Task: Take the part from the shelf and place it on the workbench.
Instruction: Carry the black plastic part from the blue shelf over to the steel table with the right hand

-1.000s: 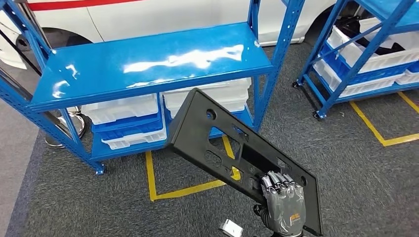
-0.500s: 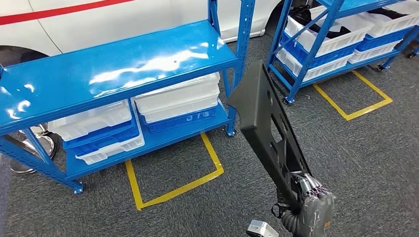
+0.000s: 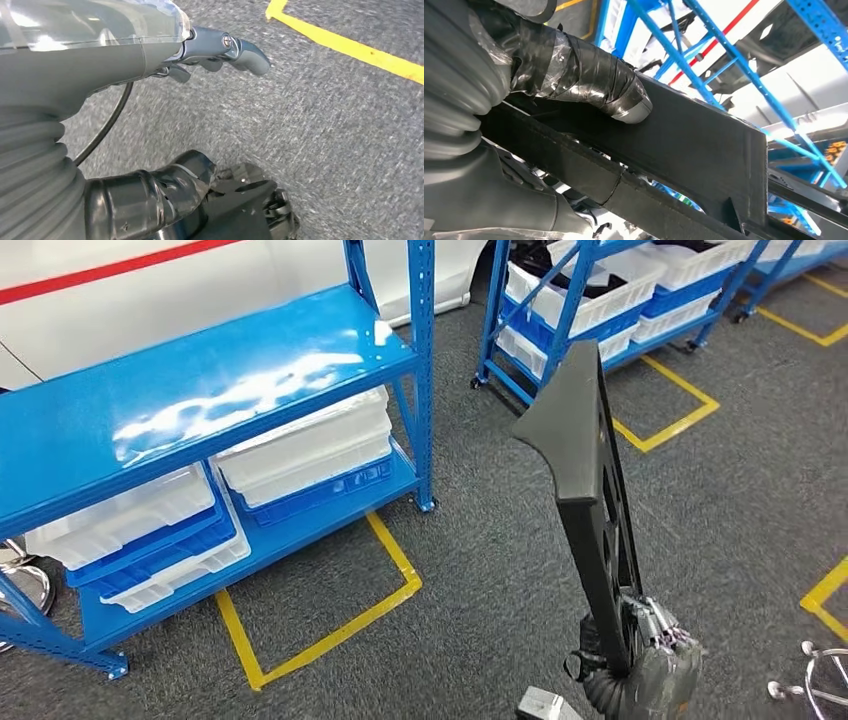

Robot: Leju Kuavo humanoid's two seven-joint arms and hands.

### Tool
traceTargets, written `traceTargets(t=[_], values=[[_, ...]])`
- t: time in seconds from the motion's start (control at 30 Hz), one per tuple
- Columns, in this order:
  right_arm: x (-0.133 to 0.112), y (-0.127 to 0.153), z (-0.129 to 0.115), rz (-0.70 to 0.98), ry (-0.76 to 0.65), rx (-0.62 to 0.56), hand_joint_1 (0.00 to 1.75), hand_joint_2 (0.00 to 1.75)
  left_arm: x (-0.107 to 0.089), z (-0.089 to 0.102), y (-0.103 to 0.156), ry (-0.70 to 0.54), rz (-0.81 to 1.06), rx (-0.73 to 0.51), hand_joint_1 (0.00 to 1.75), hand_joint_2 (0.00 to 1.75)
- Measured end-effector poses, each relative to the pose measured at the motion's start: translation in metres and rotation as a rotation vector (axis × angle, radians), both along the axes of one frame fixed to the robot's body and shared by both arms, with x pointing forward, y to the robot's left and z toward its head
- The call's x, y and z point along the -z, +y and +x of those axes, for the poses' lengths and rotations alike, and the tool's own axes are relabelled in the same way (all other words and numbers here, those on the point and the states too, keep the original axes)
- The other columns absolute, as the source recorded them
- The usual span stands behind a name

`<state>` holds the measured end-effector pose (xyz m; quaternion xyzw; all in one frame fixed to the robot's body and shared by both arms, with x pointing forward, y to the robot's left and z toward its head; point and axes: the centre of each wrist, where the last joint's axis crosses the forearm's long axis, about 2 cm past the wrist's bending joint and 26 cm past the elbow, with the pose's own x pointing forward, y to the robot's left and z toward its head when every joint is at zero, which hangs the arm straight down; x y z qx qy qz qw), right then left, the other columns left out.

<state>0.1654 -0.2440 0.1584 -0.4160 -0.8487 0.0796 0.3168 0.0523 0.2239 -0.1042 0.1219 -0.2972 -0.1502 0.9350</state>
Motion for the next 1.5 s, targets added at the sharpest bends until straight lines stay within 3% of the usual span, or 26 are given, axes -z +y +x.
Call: traceTargets(t=[1.5], values=[[-0.0048, -0.0025, -0.0027, 0.099, -0.076, 0.012, 1.75, 1.75, -0.0004, 0.0006, -0.0017, -0.002, 0.003, -0.017, 0.0, 1.75]])
